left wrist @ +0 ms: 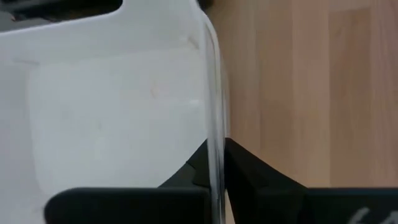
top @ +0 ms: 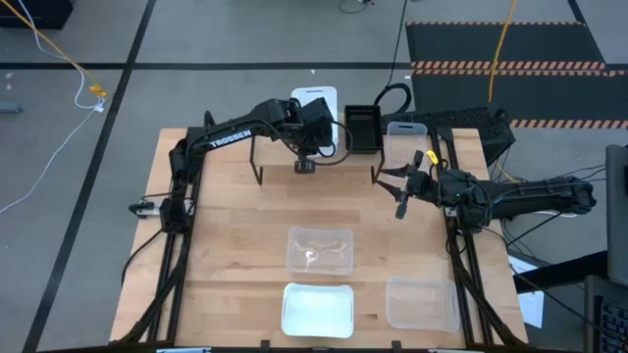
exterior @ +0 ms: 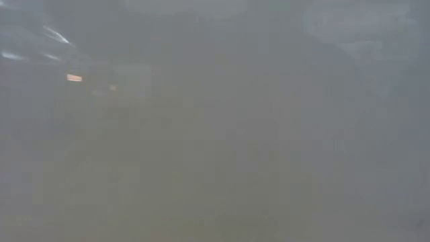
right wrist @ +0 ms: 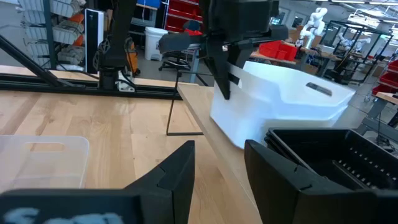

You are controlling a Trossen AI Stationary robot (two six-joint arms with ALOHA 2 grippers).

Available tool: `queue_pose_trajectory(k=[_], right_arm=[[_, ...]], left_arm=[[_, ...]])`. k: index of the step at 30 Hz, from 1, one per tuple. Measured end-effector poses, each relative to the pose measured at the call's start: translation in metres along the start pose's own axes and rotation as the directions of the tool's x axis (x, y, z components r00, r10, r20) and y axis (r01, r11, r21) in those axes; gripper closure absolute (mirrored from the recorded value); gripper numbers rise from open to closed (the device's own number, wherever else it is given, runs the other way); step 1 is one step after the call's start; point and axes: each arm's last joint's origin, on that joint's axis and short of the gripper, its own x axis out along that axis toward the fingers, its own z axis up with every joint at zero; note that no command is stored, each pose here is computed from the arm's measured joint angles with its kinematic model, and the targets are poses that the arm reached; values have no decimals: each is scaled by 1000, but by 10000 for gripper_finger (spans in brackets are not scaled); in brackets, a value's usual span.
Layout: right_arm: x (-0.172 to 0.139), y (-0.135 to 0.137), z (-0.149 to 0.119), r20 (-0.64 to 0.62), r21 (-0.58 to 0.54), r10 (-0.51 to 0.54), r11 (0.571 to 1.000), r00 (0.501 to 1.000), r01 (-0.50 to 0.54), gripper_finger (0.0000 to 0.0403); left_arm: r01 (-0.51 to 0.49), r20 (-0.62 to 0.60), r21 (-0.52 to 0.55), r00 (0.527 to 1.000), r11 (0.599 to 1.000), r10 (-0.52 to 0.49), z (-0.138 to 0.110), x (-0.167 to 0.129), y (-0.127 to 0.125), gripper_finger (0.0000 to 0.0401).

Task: Stack baskets on shelf by color
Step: Stack the left white bin on the white bin on the shelf

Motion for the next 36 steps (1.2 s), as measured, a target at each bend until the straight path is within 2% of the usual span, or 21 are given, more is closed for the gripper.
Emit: queue_pose_trajectory(k=[10, 15, 17, 19, 28, 33, 36], right_arm=[[0, 0, 0, 4, 2, -1, 1000, 1000, 1, 271], [0, 0, 2, 21, 25, -4, 1000, 1000, 3, 271], [0, -1, 3, 34, 35, -6, 999, 999, 5, 271], [0, -1, 5, 51, 43, -9, 999, 999, 7, 271], [0, -1, 8, 78, 86, -4, 996, 997, -2, 271], [0, 1, 10, 106, 102, 59, 992, 993, -70, 271], [0, 1, 10, 116, 102, 86, 990, 989, -98, 271]], left_arm=[[-35, -5, -24, 999, 999, 35, 1, 0, 1, 296], [-215, -91, 20, 972, 976, 216, -3, -15, -4, 252], [-276, -83, 46, 957, 960, 279, -4, -34, -8, 237], [-294, -39, 40, 955, 955, 295, -6, -53, -13, 224], [-250, 140, -88, 955, 964, 261, -20, -124, -35, 195], [-235, 114, -87, 963, 968, 244, -23, -115, -23, 194], [-192, 84, -38, 977, 981, 194, -20, -94, -11, 194]])
